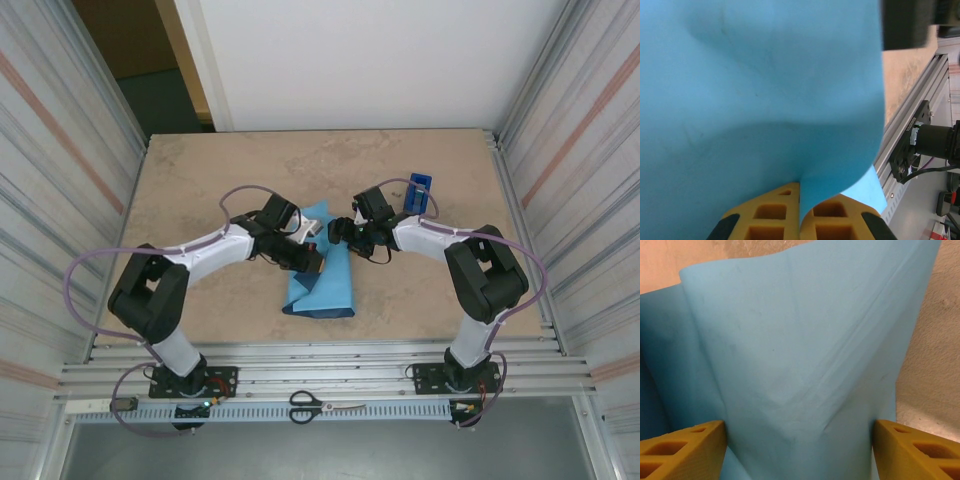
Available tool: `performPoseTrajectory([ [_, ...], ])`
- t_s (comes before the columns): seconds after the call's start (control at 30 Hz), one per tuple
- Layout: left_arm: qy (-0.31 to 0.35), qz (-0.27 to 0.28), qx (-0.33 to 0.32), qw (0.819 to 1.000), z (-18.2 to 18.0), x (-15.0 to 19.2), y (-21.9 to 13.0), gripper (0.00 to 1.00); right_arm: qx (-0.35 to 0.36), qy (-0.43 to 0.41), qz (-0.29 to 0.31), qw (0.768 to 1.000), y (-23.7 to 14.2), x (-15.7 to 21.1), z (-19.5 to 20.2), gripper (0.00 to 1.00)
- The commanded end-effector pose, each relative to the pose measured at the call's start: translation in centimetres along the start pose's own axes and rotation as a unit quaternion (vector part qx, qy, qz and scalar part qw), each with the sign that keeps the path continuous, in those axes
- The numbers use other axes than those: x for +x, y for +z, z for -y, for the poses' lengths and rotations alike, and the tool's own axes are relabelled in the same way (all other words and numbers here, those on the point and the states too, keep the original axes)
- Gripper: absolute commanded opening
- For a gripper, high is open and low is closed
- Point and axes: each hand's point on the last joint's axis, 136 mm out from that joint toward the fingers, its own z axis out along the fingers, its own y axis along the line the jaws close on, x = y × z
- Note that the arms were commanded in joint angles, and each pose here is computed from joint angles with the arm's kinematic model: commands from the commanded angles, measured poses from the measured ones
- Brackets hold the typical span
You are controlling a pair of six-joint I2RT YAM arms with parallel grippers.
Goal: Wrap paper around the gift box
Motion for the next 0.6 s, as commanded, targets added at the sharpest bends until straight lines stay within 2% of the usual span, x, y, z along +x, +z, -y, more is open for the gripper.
performPoseTrajectory([
  [0.0, 0.035, 0.003, 0.043, 0.998, 2.2, -1.0, 0.6, 0.0, 0.116, 0.041, -0.085, 0.989, 2.0, 6.0, 6.6, 0.73],
  [0.2, 0.012, -0.014, 0.037, 0.999, 0.7, 0.1, 2.0, 0.0, 0.113, 0.041, -0.085, 0.989, 2.0, 6.0, 6.5, 0.73],
  [0.43, -0.011, -0.029, 0.014, 0.999, -1.1, 1.5, 2.9, 0.07, 0.097, 0.036, -0.077, 0.992, 1.4, 5.2, 5.3, 0.74],
  [0.53, -0.016, -0.033, 0.009, 0.999, -1.6, 1.8, 3.2, 0.14, 0.083, 0.031, -0.067, 0.994, 0.8, 4.2, 4.2, 0.75],
  [0.57, -0.017, -0.034, 0.008, 0.999, -1.7, 1.9, 3.2, 0.2, 0.079, 0.028, -0.065, 0.994, 0.7, 3.9, 3.8, 0.75],
])
